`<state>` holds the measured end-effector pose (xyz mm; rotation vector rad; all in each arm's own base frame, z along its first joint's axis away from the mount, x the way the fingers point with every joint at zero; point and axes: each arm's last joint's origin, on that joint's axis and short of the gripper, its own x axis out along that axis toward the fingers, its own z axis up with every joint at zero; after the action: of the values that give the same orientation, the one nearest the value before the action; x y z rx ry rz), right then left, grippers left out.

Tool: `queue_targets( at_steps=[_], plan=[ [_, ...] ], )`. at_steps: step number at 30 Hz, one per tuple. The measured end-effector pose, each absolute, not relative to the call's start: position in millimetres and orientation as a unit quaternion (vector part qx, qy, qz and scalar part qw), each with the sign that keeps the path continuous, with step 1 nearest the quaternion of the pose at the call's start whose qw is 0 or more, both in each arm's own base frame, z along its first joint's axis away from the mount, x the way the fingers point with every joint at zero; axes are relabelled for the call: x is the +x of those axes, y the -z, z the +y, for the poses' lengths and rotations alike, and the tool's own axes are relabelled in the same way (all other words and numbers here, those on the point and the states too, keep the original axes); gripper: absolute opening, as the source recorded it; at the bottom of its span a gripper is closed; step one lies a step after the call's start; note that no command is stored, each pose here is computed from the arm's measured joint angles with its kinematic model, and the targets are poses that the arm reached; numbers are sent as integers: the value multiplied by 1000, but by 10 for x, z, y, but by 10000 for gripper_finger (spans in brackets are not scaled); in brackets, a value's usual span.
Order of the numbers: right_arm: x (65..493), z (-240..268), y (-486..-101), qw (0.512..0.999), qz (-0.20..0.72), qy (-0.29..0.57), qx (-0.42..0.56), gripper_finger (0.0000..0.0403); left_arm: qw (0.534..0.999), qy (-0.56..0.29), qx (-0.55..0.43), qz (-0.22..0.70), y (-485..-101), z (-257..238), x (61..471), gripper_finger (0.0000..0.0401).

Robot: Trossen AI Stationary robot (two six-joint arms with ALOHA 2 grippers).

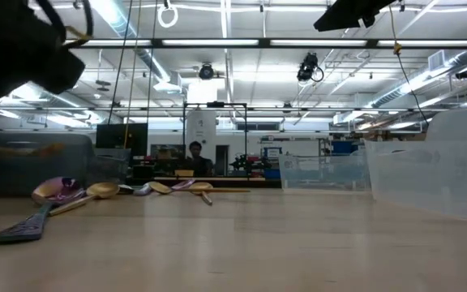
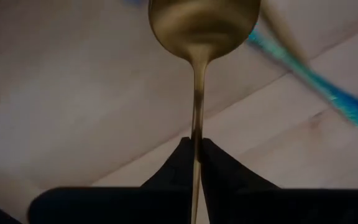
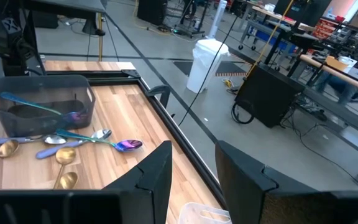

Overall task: Sort silverware by color (type)
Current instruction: Put the gold spoon into the bottom transparent bin

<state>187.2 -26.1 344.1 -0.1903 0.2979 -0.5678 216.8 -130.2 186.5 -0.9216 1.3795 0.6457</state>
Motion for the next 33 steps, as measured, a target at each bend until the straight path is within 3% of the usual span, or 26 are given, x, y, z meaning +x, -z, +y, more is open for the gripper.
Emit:
queue_targets(
  at_steps=[20, 33],
  plan=[
    [2020, -250, -3261, 949, 194, 246, -45, 132, 752, -207, -319, 539, -2050, -1074, 2500, 20],
    [2160, -226, -3000, 939, 277, 204, 17, 132, 862, -118, -166, 464, -2141, -843, 2778, 20]
  ],
)
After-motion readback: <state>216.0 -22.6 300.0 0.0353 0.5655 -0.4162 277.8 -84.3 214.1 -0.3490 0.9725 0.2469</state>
